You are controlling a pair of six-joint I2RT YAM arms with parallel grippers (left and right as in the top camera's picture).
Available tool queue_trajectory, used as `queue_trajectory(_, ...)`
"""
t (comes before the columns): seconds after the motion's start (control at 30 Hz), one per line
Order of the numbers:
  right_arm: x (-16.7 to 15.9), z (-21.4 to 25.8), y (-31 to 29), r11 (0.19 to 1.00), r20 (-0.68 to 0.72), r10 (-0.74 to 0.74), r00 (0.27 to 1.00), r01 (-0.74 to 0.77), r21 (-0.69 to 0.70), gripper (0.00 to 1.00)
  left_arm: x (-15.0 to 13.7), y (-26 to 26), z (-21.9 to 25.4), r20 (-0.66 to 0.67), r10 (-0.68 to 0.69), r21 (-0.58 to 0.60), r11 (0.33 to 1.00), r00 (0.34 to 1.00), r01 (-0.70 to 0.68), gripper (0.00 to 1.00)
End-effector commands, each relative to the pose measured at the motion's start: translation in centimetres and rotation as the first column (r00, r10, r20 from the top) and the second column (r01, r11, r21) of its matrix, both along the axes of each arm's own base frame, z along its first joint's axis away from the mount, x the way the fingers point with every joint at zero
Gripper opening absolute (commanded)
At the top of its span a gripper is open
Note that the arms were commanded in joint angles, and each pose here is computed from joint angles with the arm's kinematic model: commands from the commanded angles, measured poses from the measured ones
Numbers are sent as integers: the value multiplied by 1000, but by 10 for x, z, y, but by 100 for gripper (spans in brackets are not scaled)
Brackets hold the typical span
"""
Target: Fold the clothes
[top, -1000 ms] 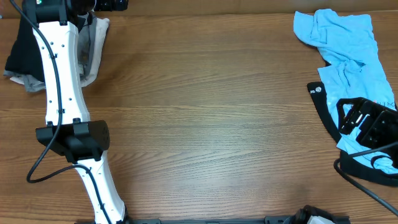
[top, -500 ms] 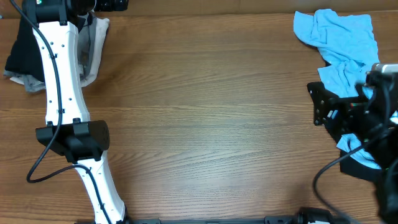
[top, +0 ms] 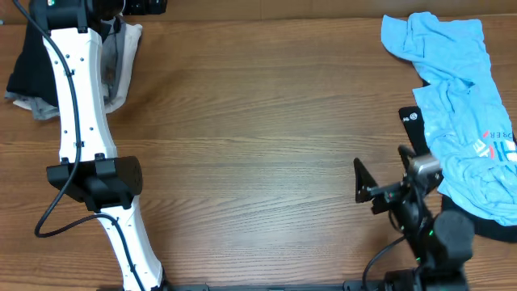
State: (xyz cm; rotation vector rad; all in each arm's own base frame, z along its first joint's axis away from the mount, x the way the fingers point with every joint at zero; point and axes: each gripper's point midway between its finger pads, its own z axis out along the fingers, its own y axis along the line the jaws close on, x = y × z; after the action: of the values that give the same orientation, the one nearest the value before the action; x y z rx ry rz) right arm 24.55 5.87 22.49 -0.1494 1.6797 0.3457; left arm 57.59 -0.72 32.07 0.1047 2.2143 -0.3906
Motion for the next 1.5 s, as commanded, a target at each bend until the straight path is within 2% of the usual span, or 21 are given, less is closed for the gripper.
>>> queue_trajectory(0.0, -2, -24, -5, 998, 8, -39, 999, 38, 56, 100, 0, -6, 2, 4, -15, -13, 1000, 1000, 15, 100)
queue_trajectory(0.3, -2, -72, -11, 996, -38, -76, 996, 77, 46, 100, 0, -6, 1, 4, -15, -13, 1000, 1000, 15, 100)
queue_trajectory(0.73, -4, -51, -16, 993, 76, -106, 991, 101, 63, 100, 0, -6, 1, 4, -15, -13, 1000, 1000, 15, 100)
queue_trajectory(1.47, -3, -52, -16, 993, 79, -106, 991, 101, 64, 100, 0, -6, 1, 4, -15, -12, 1000, 1000, 15, 100)
